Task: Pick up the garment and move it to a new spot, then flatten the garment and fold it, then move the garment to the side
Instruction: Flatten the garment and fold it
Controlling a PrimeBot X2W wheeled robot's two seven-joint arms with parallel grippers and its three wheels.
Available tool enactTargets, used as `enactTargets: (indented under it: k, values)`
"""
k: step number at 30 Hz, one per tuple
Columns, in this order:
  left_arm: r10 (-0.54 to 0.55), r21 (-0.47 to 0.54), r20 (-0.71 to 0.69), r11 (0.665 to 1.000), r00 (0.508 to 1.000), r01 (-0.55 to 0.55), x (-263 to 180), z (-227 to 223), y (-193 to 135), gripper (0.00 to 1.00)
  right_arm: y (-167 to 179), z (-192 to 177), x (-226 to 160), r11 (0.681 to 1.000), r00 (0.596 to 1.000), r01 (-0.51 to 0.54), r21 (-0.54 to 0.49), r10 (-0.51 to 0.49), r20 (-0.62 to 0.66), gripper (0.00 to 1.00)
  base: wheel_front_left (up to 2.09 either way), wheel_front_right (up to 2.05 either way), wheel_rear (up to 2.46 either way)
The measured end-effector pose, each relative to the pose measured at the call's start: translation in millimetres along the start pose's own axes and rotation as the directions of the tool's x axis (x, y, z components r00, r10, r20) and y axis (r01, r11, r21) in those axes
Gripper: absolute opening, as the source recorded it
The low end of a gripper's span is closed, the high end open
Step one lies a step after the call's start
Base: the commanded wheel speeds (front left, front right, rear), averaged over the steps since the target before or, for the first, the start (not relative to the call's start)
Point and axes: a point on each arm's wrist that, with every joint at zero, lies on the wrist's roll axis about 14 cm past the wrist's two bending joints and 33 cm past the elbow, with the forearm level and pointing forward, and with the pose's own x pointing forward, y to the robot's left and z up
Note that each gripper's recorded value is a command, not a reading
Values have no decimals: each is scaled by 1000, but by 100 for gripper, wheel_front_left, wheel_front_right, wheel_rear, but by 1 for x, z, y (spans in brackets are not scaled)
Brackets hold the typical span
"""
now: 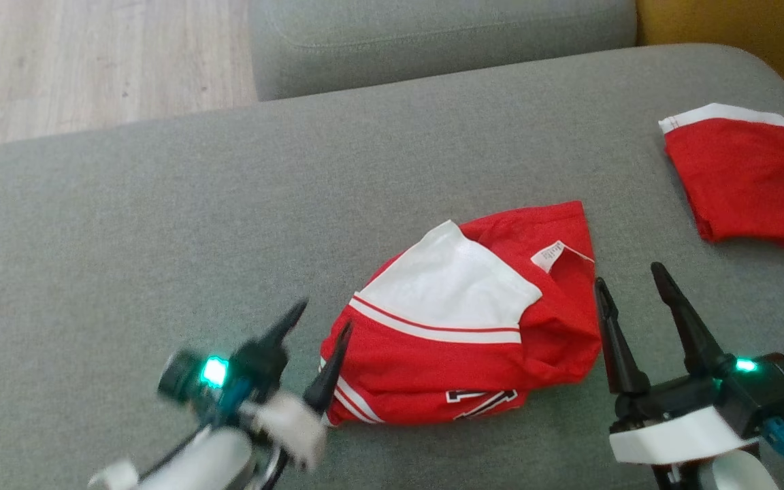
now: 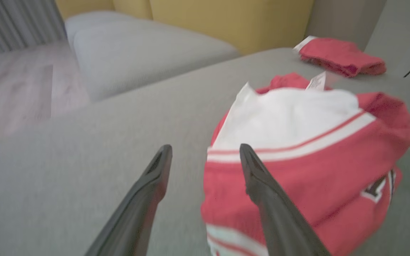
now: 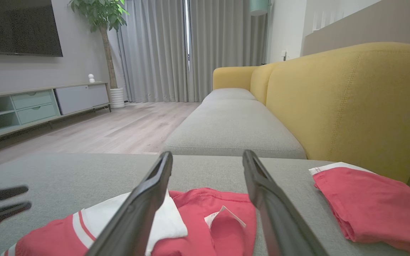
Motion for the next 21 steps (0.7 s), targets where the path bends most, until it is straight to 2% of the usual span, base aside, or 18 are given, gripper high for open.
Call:
enactTargets:
  k: [5,7,13,18,21]
  values:
    - [-103,152,126,985,987,83,36,69,-18,100,-5,-6,2,1000,1000,-1,-17,0,-22,100,0,0,0]
    - [-154,172,128,976,980,131,52,82,-32,100,-7,-11,3,1000,999,2,-16,-2,-39,100,0,0,0]
    - [-278,164,-49,945,959,282,99,59,-61,100,-13,-22,20,1000,998,-2,-30,1,-66,100,0,0,0]
    - [-231,198,-201,942,952,270,132,32,-36,100,-22,-34,30,999,995,-1,-47,-4,-100,100,0,0,0]
    - [-221,210,-235,940,947,271,142,24,-29,100,-23,-41,30,999,993,2,-45,-7,-120,100,0,0,0]
